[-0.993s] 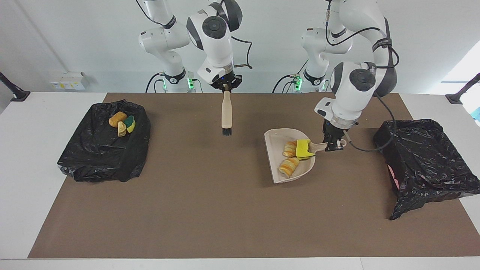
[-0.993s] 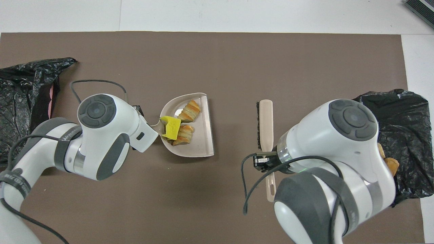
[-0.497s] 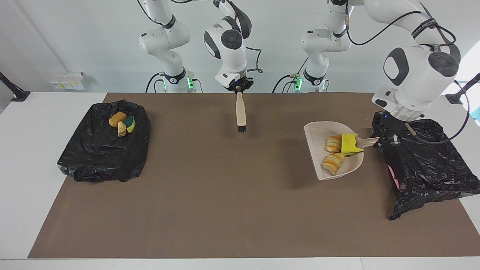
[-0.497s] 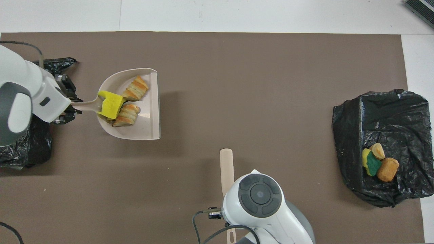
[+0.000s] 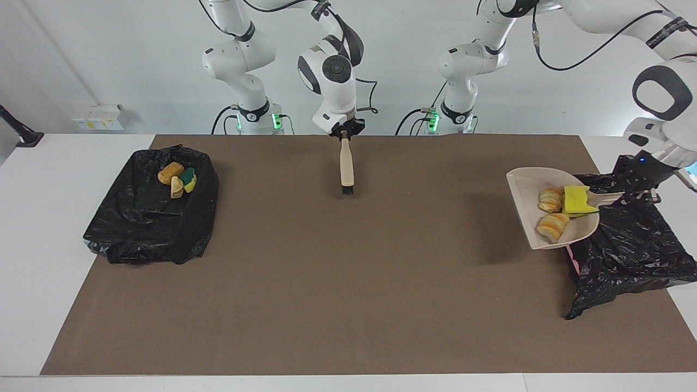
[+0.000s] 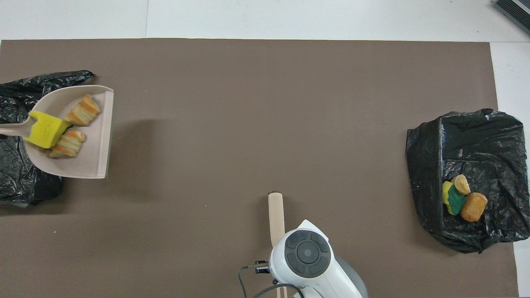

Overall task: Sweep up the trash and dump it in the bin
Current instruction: 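Tip the dustpan over the black bag with the left gripper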

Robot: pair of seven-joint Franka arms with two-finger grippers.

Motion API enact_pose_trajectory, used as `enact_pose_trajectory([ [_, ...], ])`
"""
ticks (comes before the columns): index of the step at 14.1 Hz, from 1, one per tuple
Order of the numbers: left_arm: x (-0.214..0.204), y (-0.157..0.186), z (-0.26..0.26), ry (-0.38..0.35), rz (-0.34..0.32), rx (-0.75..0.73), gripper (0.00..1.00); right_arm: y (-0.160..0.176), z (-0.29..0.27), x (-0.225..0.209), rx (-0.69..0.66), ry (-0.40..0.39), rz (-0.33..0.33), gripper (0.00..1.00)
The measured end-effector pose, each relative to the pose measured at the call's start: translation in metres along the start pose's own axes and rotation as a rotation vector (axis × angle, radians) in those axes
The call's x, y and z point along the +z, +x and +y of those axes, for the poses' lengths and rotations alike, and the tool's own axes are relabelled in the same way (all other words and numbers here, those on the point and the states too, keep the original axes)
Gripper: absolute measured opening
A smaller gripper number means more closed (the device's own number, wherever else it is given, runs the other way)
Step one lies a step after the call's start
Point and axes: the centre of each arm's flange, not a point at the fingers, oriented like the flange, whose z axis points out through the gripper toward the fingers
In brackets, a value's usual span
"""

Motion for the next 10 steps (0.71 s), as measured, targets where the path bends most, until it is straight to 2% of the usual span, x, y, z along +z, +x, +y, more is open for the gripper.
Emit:
enact_pose_trajectory([
  [2,-0.01,-0.047,0.015,0.02,-0.015,-0.01,0.31,0.0,-0.008,0.012,-0.006,0.001,0.005,0.26],
  [4,-0.019,-0.08,0.024,0.038,-0.046,-0.02,0.31,0.001,-0.009,0.022,-0.007,-0.004,-0.002,0.26],
  [6,-0.026,-0.094,0.021,0.047,-0.14,-0.003,0.31,0.002,-0.008,0.026,-0.004,-0.01,-0.01,0.26],
  [10,-0.028,-0.094,0.002,0.047,-0.356,0.069,0.31,0.002,-0.007,0.027,-0.002,-0.01,-0.011,0.26],
])
